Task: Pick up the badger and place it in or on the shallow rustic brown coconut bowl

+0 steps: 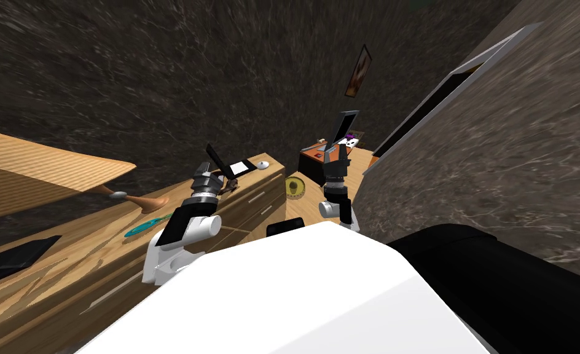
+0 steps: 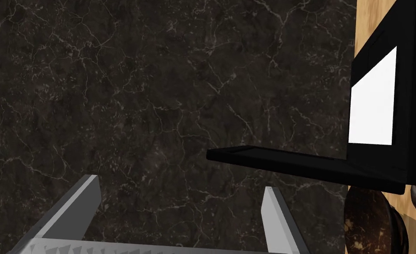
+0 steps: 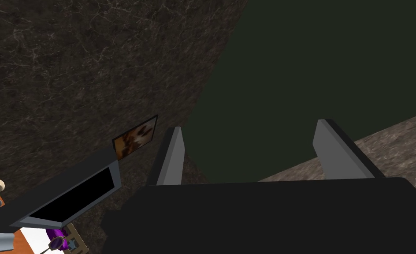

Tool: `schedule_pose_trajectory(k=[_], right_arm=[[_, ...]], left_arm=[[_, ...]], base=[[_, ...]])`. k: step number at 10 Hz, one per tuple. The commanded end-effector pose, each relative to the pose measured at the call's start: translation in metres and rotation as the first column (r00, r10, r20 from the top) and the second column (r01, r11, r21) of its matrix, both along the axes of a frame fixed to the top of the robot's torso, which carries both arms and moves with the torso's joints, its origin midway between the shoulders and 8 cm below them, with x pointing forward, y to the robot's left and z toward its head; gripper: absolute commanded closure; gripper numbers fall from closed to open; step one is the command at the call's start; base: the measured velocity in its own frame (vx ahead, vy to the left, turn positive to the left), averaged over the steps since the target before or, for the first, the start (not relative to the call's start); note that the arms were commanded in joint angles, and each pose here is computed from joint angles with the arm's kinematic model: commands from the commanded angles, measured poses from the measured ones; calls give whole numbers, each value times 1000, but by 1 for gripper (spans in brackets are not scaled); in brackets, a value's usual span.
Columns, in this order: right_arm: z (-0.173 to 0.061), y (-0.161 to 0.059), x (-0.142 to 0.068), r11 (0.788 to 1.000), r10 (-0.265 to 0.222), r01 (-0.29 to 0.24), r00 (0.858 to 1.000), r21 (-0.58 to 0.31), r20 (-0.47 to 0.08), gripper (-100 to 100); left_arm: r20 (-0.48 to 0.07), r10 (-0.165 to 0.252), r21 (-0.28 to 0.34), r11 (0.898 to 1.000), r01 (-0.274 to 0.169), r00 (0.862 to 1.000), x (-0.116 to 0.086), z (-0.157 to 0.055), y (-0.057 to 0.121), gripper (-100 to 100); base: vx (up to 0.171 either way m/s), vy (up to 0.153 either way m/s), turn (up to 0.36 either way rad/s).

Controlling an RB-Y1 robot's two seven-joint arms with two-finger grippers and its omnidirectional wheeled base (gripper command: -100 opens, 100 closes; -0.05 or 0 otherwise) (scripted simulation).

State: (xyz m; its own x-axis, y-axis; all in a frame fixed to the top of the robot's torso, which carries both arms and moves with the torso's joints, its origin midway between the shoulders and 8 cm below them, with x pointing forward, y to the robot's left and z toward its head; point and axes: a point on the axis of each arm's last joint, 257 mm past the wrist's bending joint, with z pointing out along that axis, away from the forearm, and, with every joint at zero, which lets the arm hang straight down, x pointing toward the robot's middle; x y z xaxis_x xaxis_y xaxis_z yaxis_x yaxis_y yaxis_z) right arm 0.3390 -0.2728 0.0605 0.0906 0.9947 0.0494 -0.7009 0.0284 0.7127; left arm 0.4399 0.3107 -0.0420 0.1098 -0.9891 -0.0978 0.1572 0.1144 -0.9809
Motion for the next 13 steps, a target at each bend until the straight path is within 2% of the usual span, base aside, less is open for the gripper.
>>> schedule_pose_trajectory(k=[1,3,7,13], right_arm=[[0,0,0,1000,0,0,1000,0,0,0],[0,0,0,1000,0,0,1000,0,0,0],[0,0,0,1000,0,0,1000,0,0,0],[0,0,0,1000,0,0,1000,0,0,0]], left_arm=[[-36,19,0,1000,-19,999,3,-6,7,-100],[-65,25,-4,1000,-26,998,3,-14,9,-100],[-161,66,-11,998,-69,985,4,-35,25,-100],[-303,122,-27,990,-136,945,-1,-70,49,-100]], base=[[-7,3,-37],[-2,2,-9],[3,4,-27],[13,8,-23]])
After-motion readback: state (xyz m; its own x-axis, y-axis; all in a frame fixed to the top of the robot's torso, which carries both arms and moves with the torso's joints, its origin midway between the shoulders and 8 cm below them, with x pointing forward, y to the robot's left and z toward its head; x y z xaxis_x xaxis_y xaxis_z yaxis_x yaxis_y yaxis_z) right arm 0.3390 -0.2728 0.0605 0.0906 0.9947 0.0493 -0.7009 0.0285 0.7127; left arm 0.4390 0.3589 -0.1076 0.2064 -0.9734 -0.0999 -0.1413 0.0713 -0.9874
